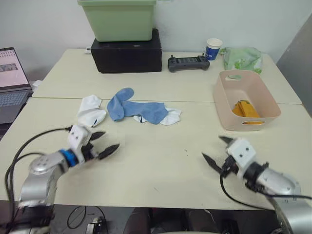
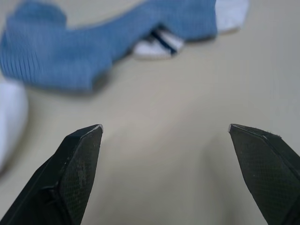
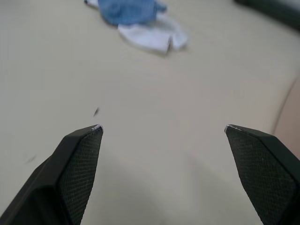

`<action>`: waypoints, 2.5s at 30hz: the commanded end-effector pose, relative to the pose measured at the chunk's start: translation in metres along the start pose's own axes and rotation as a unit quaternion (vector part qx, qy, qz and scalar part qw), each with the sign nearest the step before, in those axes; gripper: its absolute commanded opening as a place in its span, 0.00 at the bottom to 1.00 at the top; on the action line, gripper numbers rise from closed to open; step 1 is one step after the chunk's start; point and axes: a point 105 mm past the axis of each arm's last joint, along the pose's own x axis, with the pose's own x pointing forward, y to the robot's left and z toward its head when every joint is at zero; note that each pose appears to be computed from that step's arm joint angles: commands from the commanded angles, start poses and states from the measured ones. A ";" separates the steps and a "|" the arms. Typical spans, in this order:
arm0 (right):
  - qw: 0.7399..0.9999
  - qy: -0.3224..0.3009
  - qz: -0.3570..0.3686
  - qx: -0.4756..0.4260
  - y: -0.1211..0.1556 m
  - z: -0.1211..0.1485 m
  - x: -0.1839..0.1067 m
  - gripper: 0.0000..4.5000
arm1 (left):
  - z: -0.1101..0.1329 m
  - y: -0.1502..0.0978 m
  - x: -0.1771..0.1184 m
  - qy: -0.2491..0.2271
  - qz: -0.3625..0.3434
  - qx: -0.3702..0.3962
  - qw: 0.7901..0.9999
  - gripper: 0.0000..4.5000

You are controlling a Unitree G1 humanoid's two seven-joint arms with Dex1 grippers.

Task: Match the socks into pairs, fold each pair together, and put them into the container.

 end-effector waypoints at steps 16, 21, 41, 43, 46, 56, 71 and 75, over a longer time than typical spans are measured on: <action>0.994 -0.103 0.003 0.018 0.000 0.095 0.121 0.99 | 0.041 -0.020 -0.001 -0.074 -0.010 0.063 0.995 1.00; 0.994 -0.071 0.014 0.088 0.008 0.098 0.162 0.99 | 0.050 -0.024 0.005 -0.086 -0.020 0.067 0.994 1.00; 0.988 -0.051 0.027 0.140 0.012 0.102 0.217 0.72 | 0.067 -0.037 0.015 -0.104 -0.053 0.074 0.990 1.00; 0.988 -0.050 0.030 0.144 0.014 0.103 0.218 0.72 | 0.067 -0.037 0.015 -0.104 -0.053 0.075 0.990 1.00; 0.989 -0.052 0.030 0.137 0.015 0.104 0.220 0.72 | 0.068 -0.037 0.016 -0.104 -0.053 0.076 0.990 1.00; 0.986 -0.072 0.034 0.150 0.015 0.113 0.225 0.35 | 0.069 -0.038 0.019 -0.102 -0.055 0.080 0.990 1.00; 0.978 -0.127 0.052 0.155 0.022 0.144 0.174 0.00 | 0.068 -0.022 0.018 -0.094 -0.023 0.078 0.992 1.00; 0.976 -0.128 0.062 0.165 0.024 0.139 0.144 0.00 | 0.068 -0.019 0.019 -0.091 -0.023 0.082 0.992 1.00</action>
